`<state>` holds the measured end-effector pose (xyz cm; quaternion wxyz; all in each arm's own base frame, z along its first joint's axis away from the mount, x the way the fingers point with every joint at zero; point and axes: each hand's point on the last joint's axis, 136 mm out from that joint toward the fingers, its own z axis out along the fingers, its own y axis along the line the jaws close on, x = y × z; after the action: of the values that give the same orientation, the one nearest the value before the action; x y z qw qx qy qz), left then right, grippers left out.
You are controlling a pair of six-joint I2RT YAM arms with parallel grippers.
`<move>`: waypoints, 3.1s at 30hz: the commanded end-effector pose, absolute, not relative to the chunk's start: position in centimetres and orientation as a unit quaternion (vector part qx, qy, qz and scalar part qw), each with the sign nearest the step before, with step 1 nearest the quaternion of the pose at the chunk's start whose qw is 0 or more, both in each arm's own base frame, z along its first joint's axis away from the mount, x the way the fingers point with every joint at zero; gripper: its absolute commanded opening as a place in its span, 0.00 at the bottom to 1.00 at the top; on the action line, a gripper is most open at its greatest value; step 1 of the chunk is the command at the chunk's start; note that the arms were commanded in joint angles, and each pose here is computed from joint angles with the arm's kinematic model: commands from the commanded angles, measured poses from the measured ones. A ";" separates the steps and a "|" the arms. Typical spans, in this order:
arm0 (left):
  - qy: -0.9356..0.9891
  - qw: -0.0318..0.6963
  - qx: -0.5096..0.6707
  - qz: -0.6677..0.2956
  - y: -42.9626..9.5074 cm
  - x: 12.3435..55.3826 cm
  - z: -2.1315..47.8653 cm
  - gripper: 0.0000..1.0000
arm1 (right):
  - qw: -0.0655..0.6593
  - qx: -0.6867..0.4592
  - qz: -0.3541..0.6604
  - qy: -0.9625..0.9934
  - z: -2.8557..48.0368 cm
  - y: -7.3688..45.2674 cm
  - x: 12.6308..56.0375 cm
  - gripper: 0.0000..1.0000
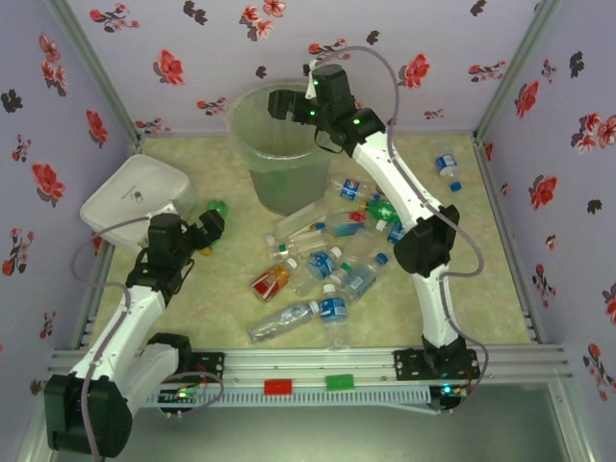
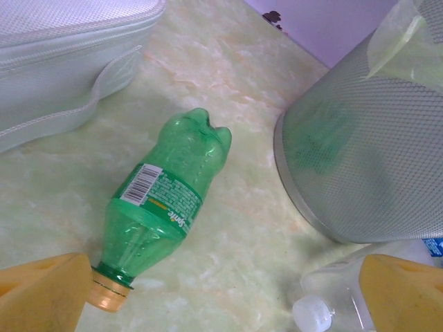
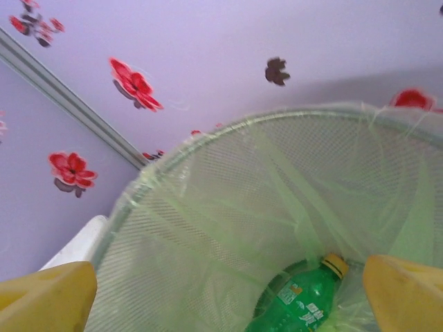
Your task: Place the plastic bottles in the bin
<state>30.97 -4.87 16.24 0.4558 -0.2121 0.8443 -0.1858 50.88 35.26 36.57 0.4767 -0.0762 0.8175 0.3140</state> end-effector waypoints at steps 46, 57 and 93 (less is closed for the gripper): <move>0.953 0.263 -0.141 -0.045 -5.1 39.1 6.9 0.98 | 0.428 0.133 0.117 0.886 17.0 15.1 33.9 1.00; 0.969 0.218 -0.115 -0.022 -5.8 39.1 3.5 0.86 | 0.433 0.141 0.103 0.885 16.4 14.5 33.9 0.99; 0.771 0.593 -0.088 -0.217 -8.3 37.1 36.3 0.48 | 0.450 0.180 0.115 0.867 14.9 13.7 33.9 1.00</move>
<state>37.08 -6.70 30.90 0.5450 -0.1045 0.8162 -0.1609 33.48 13.30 14.81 0.4411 0.1712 0.8755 0.0982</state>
